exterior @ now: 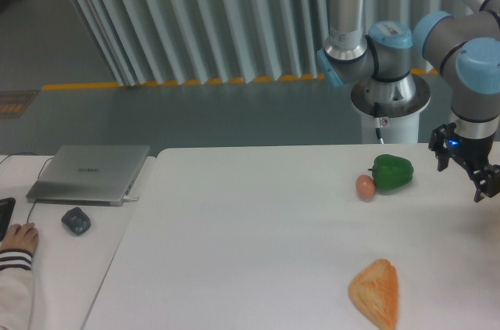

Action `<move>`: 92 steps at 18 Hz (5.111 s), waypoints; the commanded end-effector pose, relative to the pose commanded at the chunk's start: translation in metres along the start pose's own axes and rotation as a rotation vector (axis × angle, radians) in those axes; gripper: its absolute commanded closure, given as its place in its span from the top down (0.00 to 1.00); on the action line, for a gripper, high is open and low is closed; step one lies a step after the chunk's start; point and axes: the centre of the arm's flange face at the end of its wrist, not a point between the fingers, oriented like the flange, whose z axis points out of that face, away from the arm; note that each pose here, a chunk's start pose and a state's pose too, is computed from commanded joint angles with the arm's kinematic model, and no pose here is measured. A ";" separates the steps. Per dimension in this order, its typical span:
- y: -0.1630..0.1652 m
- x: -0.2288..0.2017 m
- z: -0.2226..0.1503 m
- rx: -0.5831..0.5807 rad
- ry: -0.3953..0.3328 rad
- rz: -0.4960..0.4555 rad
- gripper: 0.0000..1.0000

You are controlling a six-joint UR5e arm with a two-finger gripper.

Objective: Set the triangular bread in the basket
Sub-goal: 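Move the open gripper from the green pepper over the triangular toast slice, then lower the open gripper around the toast slice's pointed end, then close the gripper on the toast slice and lift it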

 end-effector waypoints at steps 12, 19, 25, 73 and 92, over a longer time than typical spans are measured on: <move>-0.045 0.019 0.029 0.035 -0.069 -0.081 1.00; -0.076 0.011 0.038 0.106 -0.133 -0.321 1.00; -0.098 0.007 0.026 0.166 -0.149 -0.506 1.00; -0.181 -0.008 0.117 0.098 -0.131 -0.506 0.96; -0.138 -0.011 0.036 0.177 -0.174 -0.472 0.00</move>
